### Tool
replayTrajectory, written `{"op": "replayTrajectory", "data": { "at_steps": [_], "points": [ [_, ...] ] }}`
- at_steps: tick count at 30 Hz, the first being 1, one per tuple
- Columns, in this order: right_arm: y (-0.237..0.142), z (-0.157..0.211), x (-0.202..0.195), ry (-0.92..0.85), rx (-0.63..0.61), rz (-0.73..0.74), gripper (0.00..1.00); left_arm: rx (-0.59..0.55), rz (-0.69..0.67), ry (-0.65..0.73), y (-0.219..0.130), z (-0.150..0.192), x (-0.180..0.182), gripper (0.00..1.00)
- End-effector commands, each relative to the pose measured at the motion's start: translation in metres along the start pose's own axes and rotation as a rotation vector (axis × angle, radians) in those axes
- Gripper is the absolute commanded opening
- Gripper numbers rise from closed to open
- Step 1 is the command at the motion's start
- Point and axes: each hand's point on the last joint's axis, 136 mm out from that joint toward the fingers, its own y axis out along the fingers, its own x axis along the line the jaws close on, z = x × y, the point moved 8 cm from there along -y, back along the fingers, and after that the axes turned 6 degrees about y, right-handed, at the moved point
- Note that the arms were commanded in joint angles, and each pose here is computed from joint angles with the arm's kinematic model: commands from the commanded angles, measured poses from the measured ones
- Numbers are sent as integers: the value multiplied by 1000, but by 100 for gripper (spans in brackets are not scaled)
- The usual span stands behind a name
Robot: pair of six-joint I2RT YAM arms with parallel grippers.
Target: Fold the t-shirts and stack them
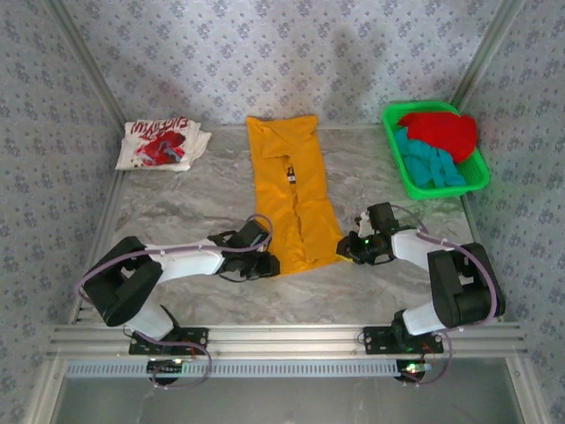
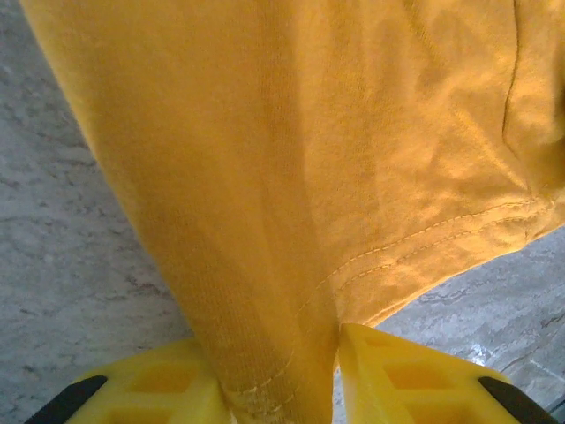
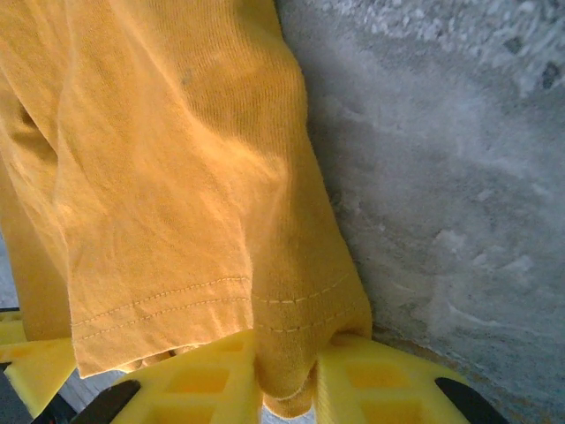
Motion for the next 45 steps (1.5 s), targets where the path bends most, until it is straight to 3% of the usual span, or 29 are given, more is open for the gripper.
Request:
{"op": "replayTrajectory", "data": {
  "at_steps": [1, 7, 13, 25, 30, 40, 45],
  "points": [
    [2, 4, -4, 12, 11, 27, 28, 7, -50, -2, 4, -1, 3, 29],
    [-27, 8, 9, -34, -78, 9, 45, -31, -104, -9, 1, -6, 7, 0],
    [-35, 2, 9, -5, -78, -15, 51, -32, -149, -20, -3, -4, 17, 0],
    [-1, 0, 21, -6, 24, -33, 52, -54, -160, -48, -6, 4, 32, 0],
    [9, 4, 27, -15, 42, -30, 44, -55, -165, -46, -6, 4, 33, 0],
    [-1, 7, 30, -20, -10, 11, 1, -109, -189, -50, -23, 2, 36, 0],
    [-2, 28, 29, -43, 41, 11, 0, -128, -178, -32, -34, 8, 37, 0]
  ]
}}
